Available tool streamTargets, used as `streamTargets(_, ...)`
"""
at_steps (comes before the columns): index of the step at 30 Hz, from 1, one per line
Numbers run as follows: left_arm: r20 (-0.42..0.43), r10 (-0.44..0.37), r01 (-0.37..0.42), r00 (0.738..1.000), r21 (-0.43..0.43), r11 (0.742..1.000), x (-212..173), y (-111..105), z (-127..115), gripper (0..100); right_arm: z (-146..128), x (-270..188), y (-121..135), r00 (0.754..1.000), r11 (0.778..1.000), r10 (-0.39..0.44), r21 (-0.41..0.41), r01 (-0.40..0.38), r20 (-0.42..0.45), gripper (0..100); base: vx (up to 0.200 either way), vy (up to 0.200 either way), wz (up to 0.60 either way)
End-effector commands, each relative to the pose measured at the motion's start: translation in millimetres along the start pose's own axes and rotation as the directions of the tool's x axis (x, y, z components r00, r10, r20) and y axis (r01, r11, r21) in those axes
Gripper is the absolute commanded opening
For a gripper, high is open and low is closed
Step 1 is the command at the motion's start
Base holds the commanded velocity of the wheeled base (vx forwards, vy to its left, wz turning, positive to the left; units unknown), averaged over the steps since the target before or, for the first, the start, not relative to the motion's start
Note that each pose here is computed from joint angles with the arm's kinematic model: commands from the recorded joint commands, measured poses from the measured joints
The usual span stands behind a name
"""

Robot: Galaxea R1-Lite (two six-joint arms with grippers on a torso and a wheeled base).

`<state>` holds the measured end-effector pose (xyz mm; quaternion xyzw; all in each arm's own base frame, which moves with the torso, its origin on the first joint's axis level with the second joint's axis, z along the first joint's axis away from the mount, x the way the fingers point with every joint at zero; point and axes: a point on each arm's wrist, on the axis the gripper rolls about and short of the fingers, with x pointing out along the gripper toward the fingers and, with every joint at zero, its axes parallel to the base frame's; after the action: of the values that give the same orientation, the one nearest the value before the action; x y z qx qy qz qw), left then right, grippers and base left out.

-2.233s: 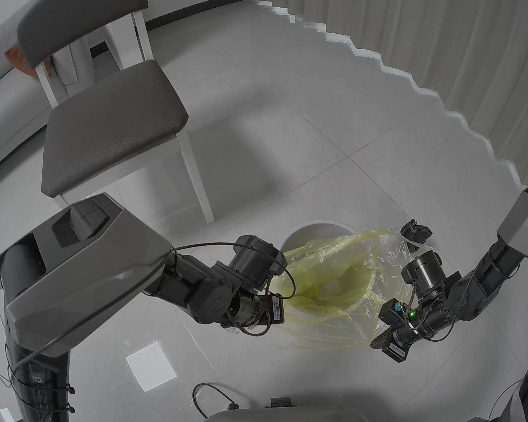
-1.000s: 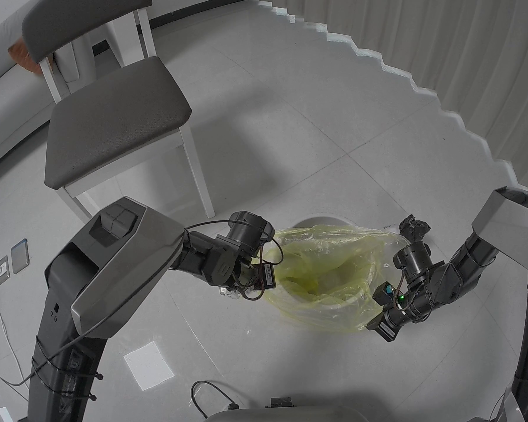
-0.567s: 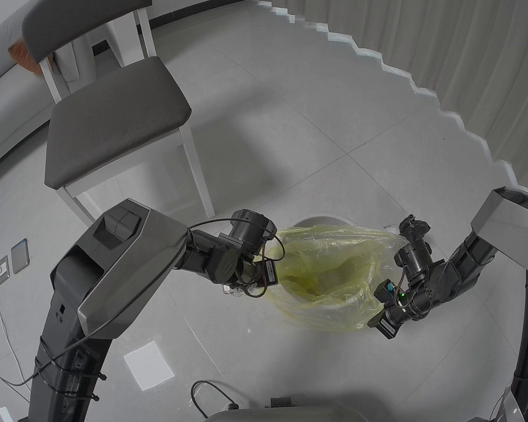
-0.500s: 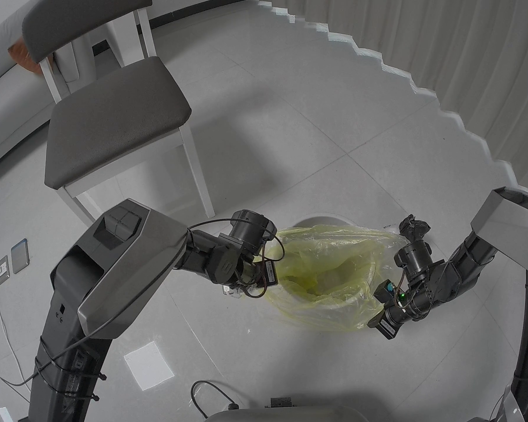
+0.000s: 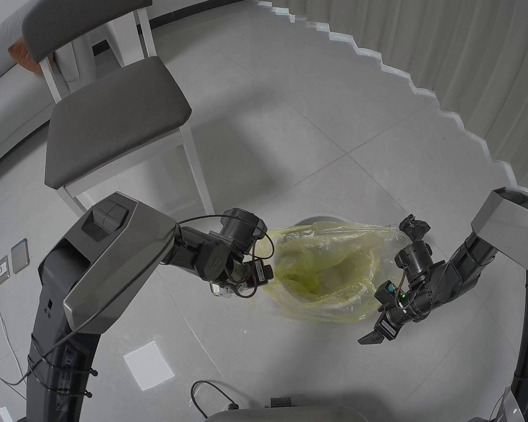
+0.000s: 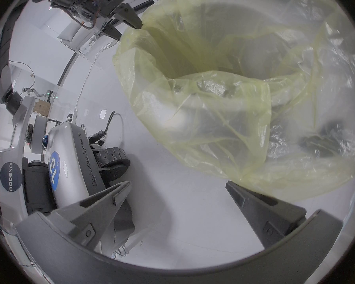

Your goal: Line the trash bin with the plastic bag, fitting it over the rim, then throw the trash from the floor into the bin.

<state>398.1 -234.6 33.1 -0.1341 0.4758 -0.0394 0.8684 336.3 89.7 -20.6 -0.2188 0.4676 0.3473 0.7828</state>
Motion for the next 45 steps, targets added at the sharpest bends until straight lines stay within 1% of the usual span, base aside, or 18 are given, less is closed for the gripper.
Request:
streamTargets(1,-0.028,0.038,-0.038,0.999,-0.014,0.999,-18,19,-6,100,1,-3,0,1.000,1.000,-0.003,-0.002,0.003,0.005,100,0.000,0.000,0.00)
streamTargets(4,-0.059,0.060,-0.061,0.996,-0.001,0.998,-17,25,-14,100,1,-3,1,1.000,1.000,-0.003,-0.003,0.003,0.006,100,0.000,0.000,0.00)
streamTargets(7,-0.072,0.073,-0.073,0.995,0.005,0.997,-15,28,-19,100,1,-6,2,1.000,1.000,-0.003,-0.006,0.004,0.009,100,0.000,0.000,0.00)
streamTargets(10,-0.061,0.080,-0.080,0.995,-0.001,0.997,-10,27,-19,100,0,-6,3,1.000,1.000,-0.001,-0.004,0.001,0.005,100,0.000,0.000,0.00)
streamTargets(11,-0.040,0.066,-0.066,0.997,-0.003,0.998,-7,24,-14,100,0,-6,4,1.000,1.000,0.001,-0.005,-0.001,0.004,100,0.000,0.000,0.00)
streamTargets(14,-0.026,0.057,-0.057,0.998,0.011,0.998,6,20,-10,100,0,-8,5,1.000,1.000,0.000,-0.007,0.000,0.007,100,0.000,0.000,0.00)
streamTargets(17,-0.005,0.039,-0.038,0.999,0.026,0.999,19,11,-4,100,1,-8,6,1.000,1.000,0.000,-0.009,0.000,0.008,100,0.000,0.000,0.00)
streamTargets(22,-0.016,0.048,-0.047,0.999,0.051,0.998,36,7,-3,100,1,-9,5,1.000,1.000,-0.001,-0.006,0.001,0.008,100,0.000,0.000,0.00)
streamTargets(27,-0.017,0.052,-0.051,0.999,0.053,0.997,45,3,8,100,2,-12,4,1.000,1.000,-0.007,-0.004,0.007,0.015,100,0.000,0.000,0.00)
streamTargets(28,-0.006,0.046,-0.046,0.999,0.046,0.998,46,2,14,100,1,-12,4,1.000,1.000,-0.007,-0.002,0.007,0.014,100,0.000,0.000,0.00)
streamTargets(30,-0.004,0.046,-0.045,0.999,0.042,0.998,49,1,19,100,1,-12,4,1.000,1.000,-0.007,-0.002,0.007,0.014,100,0.000,0.000,0.00)
streamTargets(34,-0.035,0.062,-0.061,0.997,0.044,0.997,49,1,22,100,2,-12,4,1.000,1.000,-0.008,0.003,0.008,0.017,100,0.000,0.000,0.00)
streamTargets(36,-0.055,0.078,-0.075,0.995,0.040,0.996,54,5,19,100,2,-12,4,1.000,1.000,-0.007,0.005,0.007,0.017,100,0.000,0.000,0.00)
streamTargets(41,-0.045,0.074,-0.073,0.996,0.026,0.997,49,5,23,100,1,-13,5,1.000,1.000,-0.007,0.007,0.006,0.015,100,0.000,0.000,0.00)
streamTargets(42,-0.016,0.054,-0.054,0.998,-0.006,0.999,34,2,33,100,1,-14,5,1.000,1.000,-0.008,0.008,0.008,0.017,100,0.000,0.000,0.00)
streamTargets(45,0.003,0.035,-0.035,0.999,-0.051,0.998,16,-2,42,100,1,-14,5,1.000,1.000,-0.008,0.006,0.008,0.017,100,0.000,0.000,0.00)
